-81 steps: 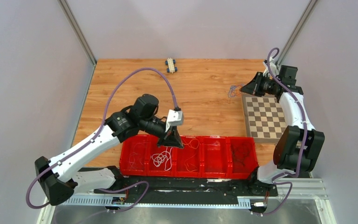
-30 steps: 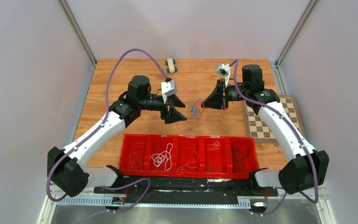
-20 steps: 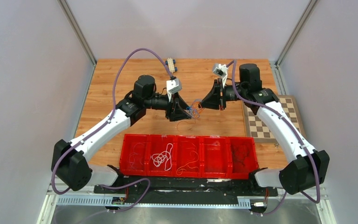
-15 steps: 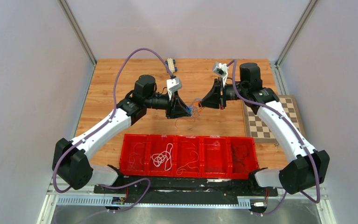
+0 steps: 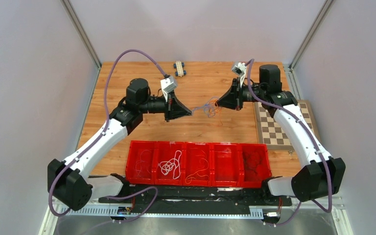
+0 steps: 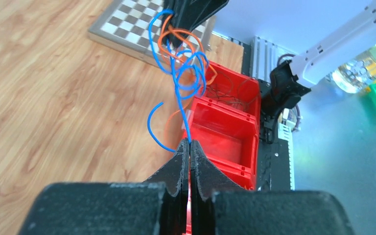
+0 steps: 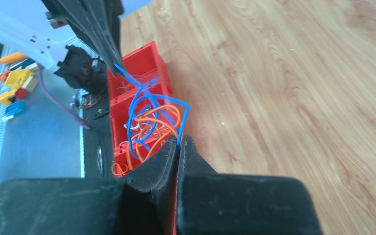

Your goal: Untangle the cables

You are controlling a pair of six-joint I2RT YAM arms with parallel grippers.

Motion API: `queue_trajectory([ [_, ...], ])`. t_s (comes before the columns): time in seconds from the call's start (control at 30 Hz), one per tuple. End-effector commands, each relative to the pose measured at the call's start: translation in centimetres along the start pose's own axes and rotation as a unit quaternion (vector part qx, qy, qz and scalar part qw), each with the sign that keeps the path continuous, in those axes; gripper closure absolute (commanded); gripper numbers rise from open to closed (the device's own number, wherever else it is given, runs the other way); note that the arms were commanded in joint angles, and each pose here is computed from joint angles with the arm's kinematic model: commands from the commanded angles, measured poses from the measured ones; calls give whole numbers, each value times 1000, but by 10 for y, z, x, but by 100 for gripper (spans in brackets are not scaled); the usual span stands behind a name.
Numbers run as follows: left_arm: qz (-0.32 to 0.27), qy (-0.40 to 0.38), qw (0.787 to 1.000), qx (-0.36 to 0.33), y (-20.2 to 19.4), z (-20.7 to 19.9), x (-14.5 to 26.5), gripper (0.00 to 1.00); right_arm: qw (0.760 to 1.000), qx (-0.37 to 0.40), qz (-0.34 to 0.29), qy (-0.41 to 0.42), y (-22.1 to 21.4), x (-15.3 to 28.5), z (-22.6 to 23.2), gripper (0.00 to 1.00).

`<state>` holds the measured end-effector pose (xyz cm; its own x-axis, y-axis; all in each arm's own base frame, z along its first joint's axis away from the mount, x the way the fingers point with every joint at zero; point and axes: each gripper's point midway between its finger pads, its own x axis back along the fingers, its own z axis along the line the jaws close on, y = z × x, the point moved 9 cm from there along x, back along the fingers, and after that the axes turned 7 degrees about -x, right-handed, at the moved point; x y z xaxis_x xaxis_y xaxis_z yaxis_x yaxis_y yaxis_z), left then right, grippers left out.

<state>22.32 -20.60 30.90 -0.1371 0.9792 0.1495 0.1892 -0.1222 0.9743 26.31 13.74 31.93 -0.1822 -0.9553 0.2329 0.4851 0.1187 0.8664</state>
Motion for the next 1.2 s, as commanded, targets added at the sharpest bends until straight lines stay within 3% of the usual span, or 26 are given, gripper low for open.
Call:
queue_trajectory([
  [0.0, -2, 35, 999, 30, -6, -2, 28, 100, 998, 26, -28, -51, 14, 18, -12, 100],
  [0.33, -15, 132, 989, 64, -9, 12, 84, 100, 980, -4, -59, -190, 5, 83, -69, 97],
  [0.5, -8, 139, 990, 35, -13, 15, 94, 100, 986, -12, -67, -155, 10, 89, -71, 100],
  [0.53, -8, 131, 991, 28, -11, 14, 93, 94, 989, -13, -69, -133, 12, 87, -66, 100],
  [0.57, -11, 124, 992, 12, -5, 13, 92, 70, 991, -13, -69, -116, 13, 83, -62, 100],
  [0.6, -7, 109, 994, 9, -4, 14, 86, 56, 993, -11, -68, -99, 15, 79, -57, 100],
  [0.63, -1, 103, 995, -2, 3, 16, 83, 34, 994, -6, -65, -85, 16, 74, -51, 100],
  [0.7, 16, 74, 997, -28, 12, 11, 67, 22, 996, 11, -59, -63, 19, 63, -38, 100],
  [0.93, 29, -5, 999, -36, 29, 2, 24, 19, 993, 111, -28, -6, 15, 27, 9, 100],
  [1.17, 30, -55, 997, -44, 44, -9, -9, 34, 984, 174, 6, 26, 4, 5, 36, 100],
])
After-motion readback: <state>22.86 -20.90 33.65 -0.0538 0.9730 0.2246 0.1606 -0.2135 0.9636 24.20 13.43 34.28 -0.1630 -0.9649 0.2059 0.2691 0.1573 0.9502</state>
